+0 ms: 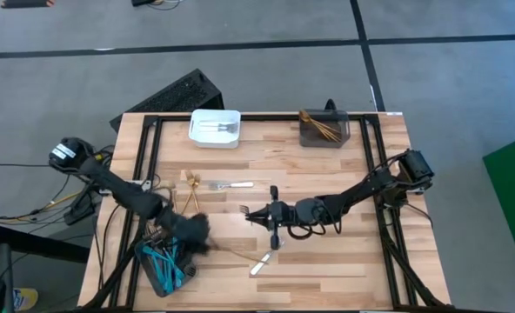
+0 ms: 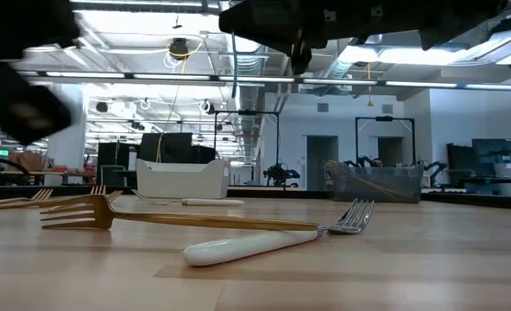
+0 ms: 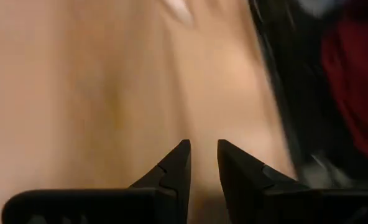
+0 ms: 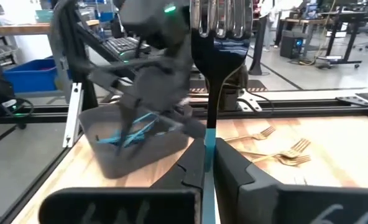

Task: Sort silverware by color (type)
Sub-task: Put the blue fork into the bottom black bin

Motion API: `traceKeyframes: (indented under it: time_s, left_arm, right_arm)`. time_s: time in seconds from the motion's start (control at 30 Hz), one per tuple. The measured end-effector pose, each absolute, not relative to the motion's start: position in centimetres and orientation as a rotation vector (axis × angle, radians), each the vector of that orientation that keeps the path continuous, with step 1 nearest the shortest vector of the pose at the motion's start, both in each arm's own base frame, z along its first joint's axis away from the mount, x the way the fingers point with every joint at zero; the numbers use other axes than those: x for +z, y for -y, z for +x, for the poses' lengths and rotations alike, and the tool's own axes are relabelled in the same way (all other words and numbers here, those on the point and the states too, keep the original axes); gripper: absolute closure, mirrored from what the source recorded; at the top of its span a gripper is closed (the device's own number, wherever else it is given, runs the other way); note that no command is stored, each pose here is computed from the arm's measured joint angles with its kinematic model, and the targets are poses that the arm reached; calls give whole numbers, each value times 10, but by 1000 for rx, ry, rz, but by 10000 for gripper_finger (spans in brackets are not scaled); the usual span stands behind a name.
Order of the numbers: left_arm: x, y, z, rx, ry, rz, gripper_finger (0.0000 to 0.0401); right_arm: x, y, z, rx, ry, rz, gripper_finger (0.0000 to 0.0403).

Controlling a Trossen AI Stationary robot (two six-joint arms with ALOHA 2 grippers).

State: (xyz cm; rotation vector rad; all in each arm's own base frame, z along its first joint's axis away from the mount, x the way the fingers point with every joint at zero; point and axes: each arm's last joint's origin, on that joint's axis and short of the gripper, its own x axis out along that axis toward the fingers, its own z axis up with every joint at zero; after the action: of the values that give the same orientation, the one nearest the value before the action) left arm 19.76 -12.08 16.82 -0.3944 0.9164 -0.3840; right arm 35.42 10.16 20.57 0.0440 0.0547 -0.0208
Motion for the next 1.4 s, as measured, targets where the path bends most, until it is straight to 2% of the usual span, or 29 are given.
traceKeyframes:
  time_s: [0.17,0.3,0.43,0.67,0.93,1.1,1.2,1.3,1.4]
  left_arm:
    - [166,154,169,-517,-1114,-538,334]
    - [170,171,156,-559,-1174,-612,334]
    - [170,177,150,-580,-1184,-609,334]
    - [165,162,159,-570,-1109,-431,334]
    - [171,132,164,-476,-1107,-361,334]
    - [191,114,146,-398,-1058,-344,334]
    - [202,109,131,-355,-1051,-414,334]
    - [212,105,124,-311,-930,-388,334]
    - [221,100,128,-139,-722,-350,334]
  right_arm:
    - [205,-101,354,-24,-56,43,372]
    - [206,-100,355,-26,-54,44,370]
    - [207,-98,355,-30,-44,48,372]
    - [213,-92,357,-35,16,122,370]
    - [213,-90,357,-40,19,136,370]
    - [213,-90,357,-39,17,138,370]
    - [212,-90,357,-40,9,135,370]
    - [209,-90,357,-42,-19,117,368]
    - [208,-88,358,-49,-32,113,369]
